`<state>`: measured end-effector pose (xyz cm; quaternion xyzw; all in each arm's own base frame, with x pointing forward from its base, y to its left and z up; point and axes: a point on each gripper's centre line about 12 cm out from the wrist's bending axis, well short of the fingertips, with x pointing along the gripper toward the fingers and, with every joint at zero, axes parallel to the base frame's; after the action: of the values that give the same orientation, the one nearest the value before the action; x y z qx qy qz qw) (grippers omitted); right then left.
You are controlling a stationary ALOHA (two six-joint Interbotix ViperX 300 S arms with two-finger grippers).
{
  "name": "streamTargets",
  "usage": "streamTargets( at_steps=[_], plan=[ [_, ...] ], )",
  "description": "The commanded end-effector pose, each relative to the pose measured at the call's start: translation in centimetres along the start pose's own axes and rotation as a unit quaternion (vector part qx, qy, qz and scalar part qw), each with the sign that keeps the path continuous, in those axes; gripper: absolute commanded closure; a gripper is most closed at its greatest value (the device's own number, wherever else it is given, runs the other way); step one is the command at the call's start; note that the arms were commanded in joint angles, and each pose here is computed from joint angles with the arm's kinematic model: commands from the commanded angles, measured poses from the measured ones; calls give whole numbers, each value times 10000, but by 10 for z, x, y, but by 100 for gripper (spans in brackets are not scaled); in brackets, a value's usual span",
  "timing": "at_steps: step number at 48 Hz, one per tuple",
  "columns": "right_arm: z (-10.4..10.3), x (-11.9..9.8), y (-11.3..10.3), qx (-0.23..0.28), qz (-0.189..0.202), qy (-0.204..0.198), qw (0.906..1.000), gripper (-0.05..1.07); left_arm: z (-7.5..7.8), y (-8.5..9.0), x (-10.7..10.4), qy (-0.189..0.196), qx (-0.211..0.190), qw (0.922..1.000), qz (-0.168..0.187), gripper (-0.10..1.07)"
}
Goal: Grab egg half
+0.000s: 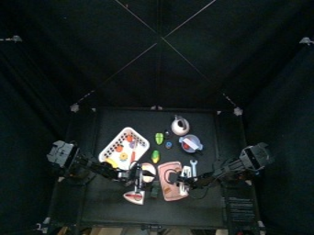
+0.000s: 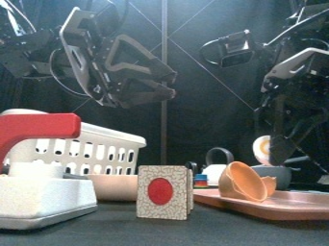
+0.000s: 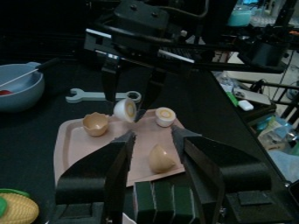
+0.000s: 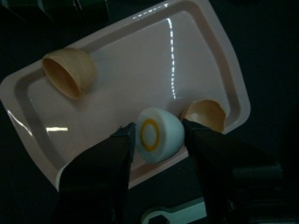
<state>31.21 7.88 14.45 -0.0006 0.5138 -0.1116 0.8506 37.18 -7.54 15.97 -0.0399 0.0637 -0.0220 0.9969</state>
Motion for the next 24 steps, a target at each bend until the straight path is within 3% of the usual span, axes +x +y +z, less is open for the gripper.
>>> streamTargets(
  at_steps=[1,16,24],
  plan=[
    [15,-17,0,65,136,-337,9993,26,9,0,1,-158,-16,9999,1,18],
    [30,-31,-5,-64,106,-736,9972,26,10,0,1,-165,-48,9999,4,18],
    [49,-40,-8,-584,-126,-1248,9904,26,16,6,-2,-236,-214,9993,183,18]
  ],
)
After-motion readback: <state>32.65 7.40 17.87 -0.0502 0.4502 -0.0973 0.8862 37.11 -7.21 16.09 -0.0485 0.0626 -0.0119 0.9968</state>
